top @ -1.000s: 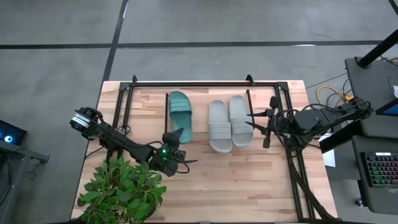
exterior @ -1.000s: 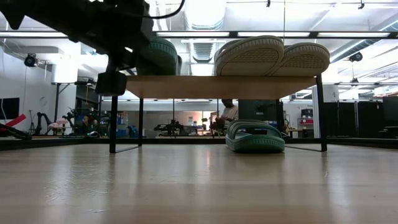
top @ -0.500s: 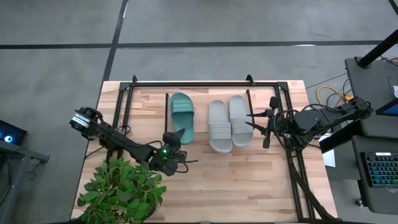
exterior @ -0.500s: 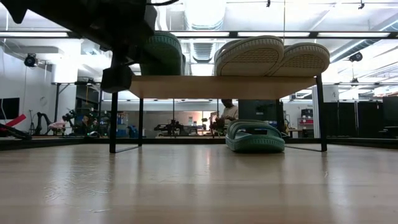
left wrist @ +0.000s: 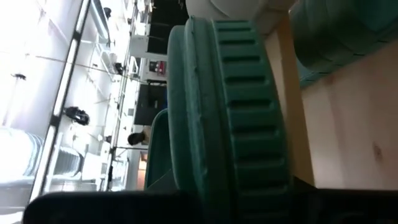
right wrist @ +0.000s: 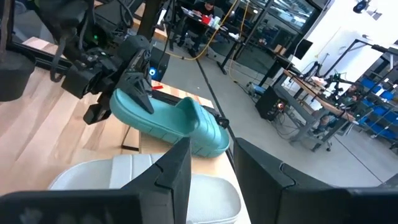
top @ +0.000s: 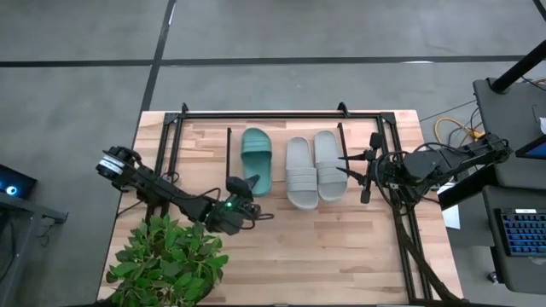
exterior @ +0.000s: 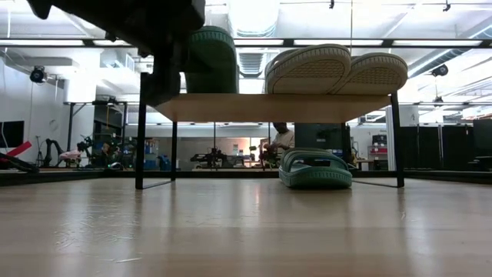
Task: Pick and place slides into the shelf
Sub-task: Put the left green slides on the shelf
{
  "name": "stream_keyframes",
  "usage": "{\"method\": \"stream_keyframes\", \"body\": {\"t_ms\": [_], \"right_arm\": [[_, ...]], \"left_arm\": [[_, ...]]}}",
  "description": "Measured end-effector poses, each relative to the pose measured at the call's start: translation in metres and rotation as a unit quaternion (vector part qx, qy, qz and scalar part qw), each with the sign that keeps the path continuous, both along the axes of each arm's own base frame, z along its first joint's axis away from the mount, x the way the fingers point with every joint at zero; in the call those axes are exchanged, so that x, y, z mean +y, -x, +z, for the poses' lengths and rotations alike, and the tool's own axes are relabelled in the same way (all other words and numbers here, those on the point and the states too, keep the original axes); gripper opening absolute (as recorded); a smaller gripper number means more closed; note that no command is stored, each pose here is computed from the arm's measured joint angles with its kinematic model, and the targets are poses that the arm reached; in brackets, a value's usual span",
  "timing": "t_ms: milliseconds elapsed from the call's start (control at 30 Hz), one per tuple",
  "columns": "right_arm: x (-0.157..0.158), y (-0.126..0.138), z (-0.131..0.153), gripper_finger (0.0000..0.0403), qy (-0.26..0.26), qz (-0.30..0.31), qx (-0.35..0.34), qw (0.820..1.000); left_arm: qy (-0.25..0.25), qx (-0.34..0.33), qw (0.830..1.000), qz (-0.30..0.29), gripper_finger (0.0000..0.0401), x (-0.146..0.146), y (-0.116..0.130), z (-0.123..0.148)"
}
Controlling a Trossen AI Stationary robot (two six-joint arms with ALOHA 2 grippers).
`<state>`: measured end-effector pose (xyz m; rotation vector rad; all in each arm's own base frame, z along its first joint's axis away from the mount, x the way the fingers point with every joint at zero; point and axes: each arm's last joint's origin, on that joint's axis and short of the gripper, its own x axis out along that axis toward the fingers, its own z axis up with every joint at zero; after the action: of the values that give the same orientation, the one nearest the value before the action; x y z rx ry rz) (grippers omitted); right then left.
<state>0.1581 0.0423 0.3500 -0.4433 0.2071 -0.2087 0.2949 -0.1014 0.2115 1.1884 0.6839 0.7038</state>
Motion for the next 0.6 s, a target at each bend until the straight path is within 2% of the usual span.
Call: {"method": "stream_keyframes", "body": {"t_ms": [233,400,500,600], "right_arm": [[0.0,0.0,0.0,0.0111,0.007,0.001,0.002,1.0],[0.0,0.0,0.0,0.0112,0.007,0.001,0.002,1.0],[0.0,0.0,0.0,0.0112,0.007,0.001,0.002,1.0],[0.0,0.0,0.0,0.0112,0.008,0.001,0.002,1.0]], "left_arm": [[-0.032,0.013,0.999,-0.002,0.0042,-0.002,-0.012,0.001],[-0.043,0.027,0.999,0.002,0.0042,-0.004,-0.024,-0.008],[-0.052,0.031,0.998,0.033,0.0042,-0.003,-0.028,-0.013],[-0.051,0.028,0.998,0.039,0.0042,-0.004,-0.031,-0.014]]}}
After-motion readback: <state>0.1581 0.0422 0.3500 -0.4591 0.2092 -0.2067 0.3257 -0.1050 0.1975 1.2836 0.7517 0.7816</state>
